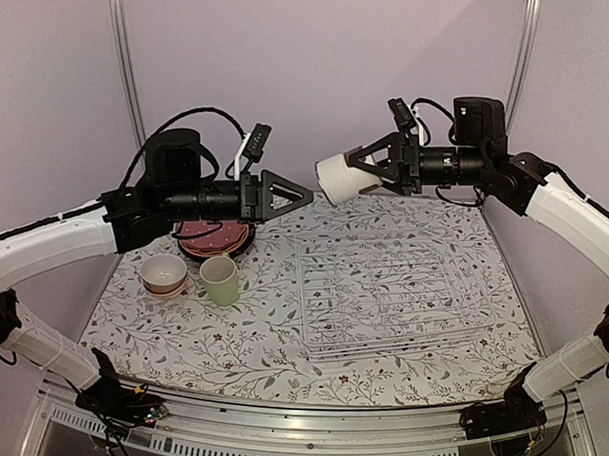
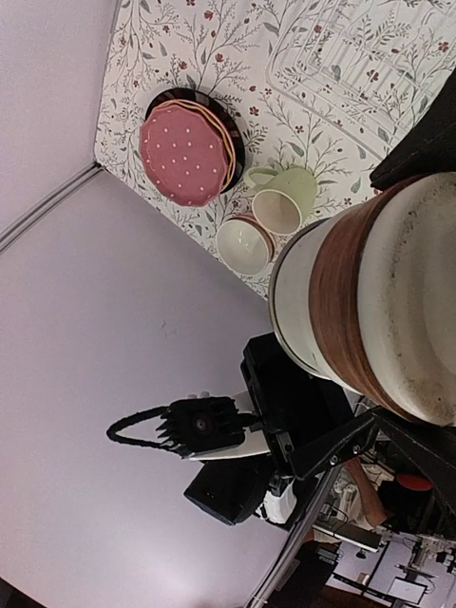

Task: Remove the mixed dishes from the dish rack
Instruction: Pass from the right arm to the left

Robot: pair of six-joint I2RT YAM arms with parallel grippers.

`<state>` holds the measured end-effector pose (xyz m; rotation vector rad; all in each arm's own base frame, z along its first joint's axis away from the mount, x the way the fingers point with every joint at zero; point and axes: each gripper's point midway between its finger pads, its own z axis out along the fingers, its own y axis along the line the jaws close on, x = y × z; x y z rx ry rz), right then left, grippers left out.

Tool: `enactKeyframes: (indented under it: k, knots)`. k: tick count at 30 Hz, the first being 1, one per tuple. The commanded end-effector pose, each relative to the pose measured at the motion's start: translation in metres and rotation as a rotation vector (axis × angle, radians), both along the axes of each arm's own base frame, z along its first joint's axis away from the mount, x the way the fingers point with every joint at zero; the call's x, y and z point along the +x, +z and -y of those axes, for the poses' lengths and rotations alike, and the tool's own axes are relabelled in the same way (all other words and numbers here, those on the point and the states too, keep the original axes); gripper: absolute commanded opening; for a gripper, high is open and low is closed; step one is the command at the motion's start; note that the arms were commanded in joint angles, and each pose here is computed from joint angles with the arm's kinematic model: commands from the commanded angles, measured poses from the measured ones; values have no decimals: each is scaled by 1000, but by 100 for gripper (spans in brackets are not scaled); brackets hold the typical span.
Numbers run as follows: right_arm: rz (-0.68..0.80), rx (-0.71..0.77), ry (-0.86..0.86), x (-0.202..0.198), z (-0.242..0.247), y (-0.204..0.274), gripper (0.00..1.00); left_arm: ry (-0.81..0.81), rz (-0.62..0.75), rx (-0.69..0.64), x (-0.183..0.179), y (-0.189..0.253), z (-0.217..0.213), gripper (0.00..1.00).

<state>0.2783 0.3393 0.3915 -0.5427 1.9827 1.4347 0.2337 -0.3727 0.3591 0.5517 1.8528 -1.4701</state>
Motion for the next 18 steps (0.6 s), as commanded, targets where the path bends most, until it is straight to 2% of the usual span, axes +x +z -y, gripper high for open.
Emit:
enactKeyframes:
  k: [1, 13, 15, 18]
  knots:
    - [48, 68, 60, -12, -14, 22, 52, -68, 34, -72, -13, 21, 15, 64]
    - [44, 128, 158, -29, -41, 19, 52, -123, 45, -179, -23, 44, 22, 32]
    - [41, 132, 170, -31, -44, 16, 52, -122, 48, -190, -23, 47, 21, 23]
    - [32, 135, 173, -32, -45, 15, 53, -122, 53, -199, -24, 50, 19, 0]
